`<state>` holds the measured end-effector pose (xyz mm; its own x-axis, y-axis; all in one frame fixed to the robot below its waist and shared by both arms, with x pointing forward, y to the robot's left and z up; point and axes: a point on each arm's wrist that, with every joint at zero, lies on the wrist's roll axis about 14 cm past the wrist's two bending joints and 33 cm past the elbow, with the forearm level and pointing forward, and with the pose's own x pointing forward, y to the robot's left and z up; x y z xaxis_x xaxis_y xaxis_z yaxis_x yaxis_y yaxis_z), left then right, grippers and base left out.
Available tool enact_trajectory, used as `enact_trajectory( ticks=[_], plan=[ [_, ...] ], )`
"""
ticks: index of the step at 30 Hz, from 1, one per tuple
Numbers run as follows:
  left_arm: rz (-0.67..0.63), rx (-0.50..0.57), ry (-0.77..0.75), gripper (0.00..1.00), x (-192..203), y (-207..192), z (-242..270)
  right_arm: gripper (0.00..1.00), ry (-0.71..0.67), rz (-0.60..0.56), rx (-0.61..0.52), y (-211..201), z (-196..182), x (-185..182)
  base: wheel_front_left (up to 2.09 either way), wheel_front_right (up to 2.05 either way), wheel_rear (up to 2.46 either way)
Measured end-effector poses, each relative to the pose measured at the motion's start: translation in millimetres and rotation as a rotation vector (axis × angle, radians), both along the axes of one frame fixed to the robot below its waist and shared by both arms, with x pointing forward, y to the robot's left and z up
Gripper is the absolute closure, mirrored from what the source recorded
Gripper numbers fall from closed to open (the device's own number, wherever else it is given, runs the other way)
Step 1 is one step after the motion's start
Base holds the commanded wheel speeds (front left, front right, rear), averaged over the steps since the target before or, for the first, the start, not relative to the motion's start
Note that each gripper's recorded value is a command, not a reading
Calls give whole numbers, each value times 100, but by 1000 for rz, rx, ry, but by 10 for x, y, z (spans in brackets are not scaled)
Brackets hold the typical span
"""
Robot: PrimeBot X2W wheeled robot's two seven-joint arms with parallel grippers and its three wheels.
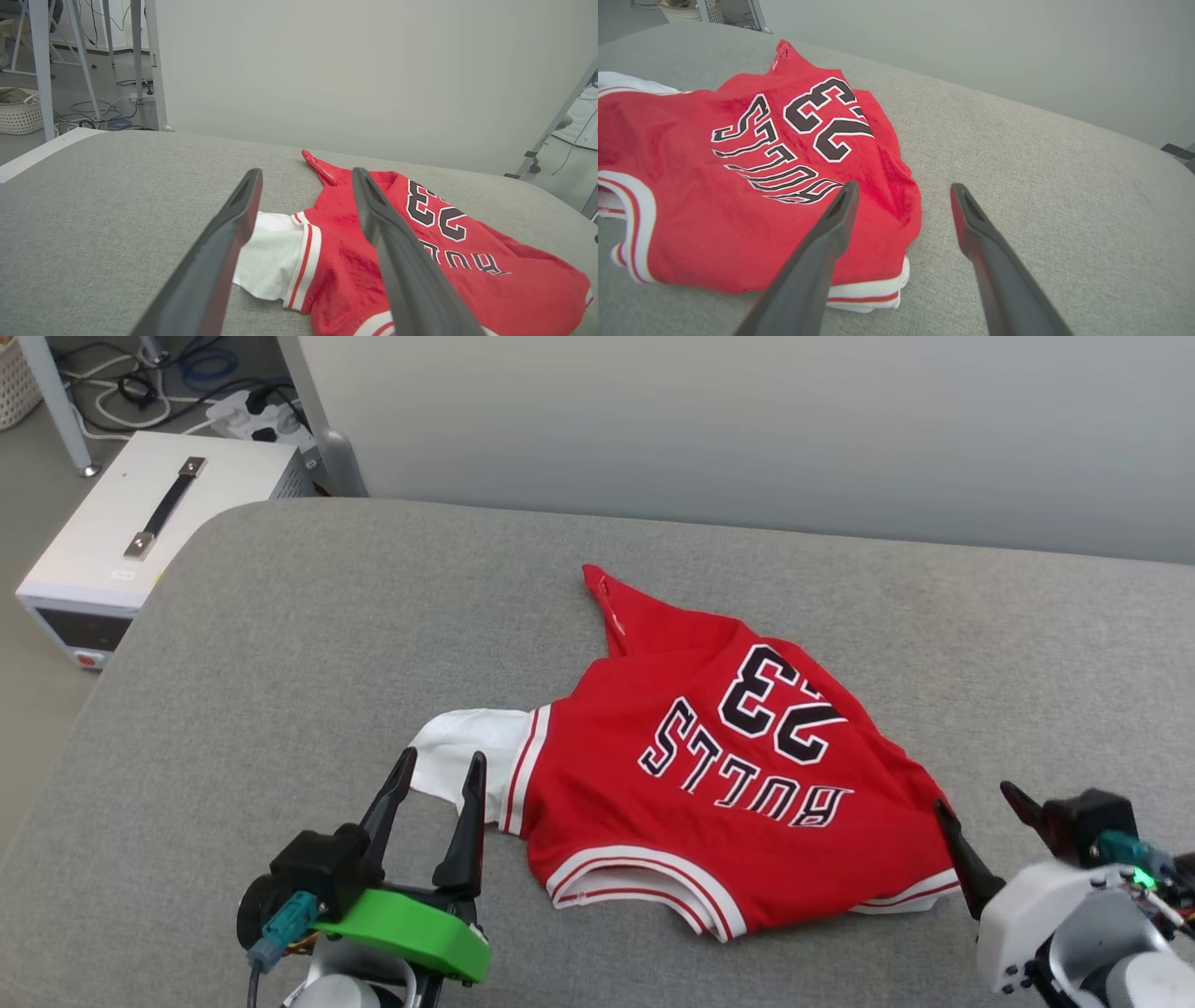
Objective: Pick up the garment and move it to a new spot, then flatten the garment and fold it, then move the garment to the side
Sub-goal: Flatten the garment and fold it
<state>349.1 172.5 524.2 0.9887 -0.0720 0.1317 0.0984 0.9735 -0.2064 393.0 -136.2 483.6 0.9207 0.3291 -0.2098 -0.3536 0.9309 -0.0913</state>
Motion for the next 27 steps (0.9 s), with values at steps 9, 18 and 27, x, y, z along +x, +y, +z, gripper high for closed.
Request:
enact_trajectory(
  ticks=[9,18,27],
  plan=[
    [39,-14,35,0,108,99,-113,0,455,101,-167,38,-363,331,0,0,0],
    [94,1,73,0,157,261,-228,0,697,122,-219,115,-773,474,0,0,0],
    [140,12,121,0,145,405,-371,100,747,197,-219,354,-1025,558,0,0,0]
  ],
)
